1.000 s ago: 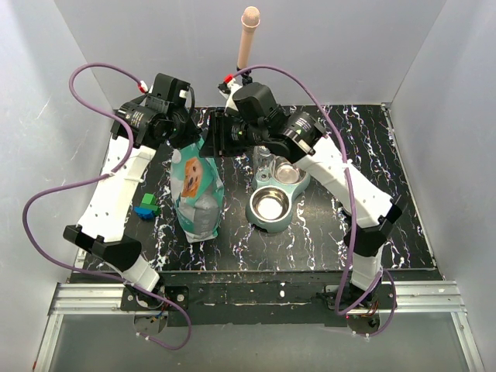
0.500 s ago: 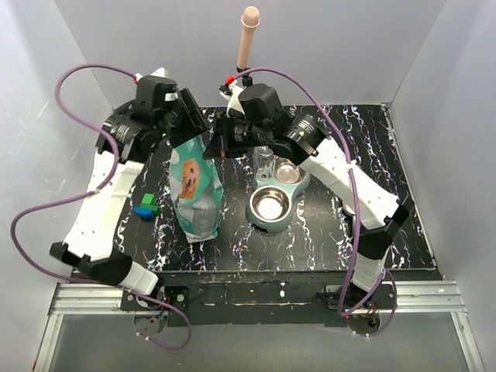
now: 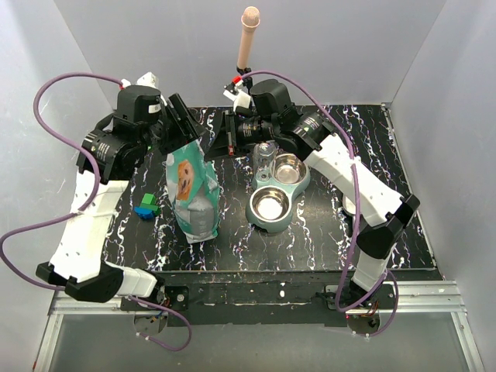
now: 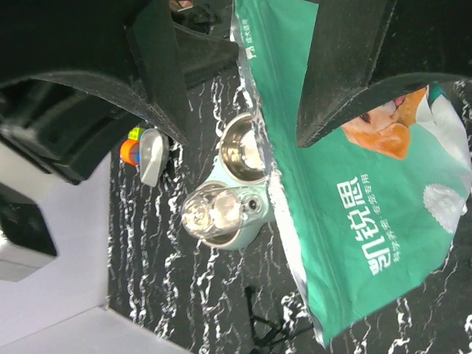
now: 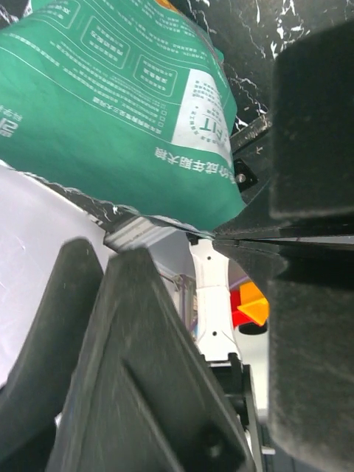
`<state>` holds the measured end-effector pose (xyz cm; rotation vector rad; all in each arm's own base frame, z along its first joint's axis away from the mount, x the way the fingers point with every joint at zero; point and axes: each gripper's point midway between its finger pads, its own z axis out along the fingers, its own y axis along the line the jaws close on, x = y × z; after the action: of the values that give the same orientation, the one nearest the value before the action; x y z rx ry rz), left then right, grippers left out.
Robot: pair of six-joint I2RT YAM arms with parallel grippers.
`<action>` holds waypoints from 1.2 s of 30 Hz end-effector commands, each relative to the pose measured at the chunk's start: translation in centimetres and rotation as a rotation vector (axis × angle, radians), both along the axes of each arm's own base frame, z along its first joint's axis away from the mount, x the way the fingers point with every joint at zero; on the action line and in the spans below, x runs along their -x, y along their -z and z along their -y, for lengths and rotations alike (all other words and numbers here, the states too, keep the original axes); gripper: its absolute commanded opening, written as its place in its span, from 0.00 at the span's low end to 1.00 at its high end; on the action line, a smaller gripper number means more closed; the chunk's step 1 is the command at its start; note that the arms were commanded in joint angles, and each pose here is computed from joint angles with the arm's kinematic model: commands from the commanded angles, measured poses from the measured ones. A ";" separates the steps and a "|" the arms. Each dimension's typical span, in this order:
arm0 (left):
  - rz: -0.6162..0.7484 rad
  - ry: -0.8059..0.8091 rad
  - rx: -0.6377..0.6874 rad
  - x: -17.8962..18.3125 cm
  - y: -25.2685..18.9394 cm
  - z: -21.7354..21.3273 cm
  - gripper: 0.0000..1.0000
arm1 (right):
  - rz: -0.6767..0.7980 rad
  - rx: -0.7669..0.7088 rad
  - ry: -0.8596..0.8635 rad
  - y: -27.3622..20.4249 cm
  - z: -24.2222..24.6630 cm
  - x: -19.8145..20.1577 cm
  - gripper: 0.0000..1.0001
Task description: Serve the pet food
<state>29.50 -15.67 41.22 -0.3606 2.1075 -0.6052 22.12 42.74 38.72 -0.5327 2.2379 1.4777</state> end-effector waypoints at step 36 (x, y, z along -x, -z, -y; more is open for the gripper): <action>-0.043 -0.056 -0.171 4.2 0.8 -4.8 0.45 | 0.123 0.005 0.003 -1.4 -3.2 0.3 0.01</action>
<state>27.49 -13.99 39.28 -0.3184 2.1907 -0.4998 21.37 44.96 38.92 -0.5872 2.2116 1.3450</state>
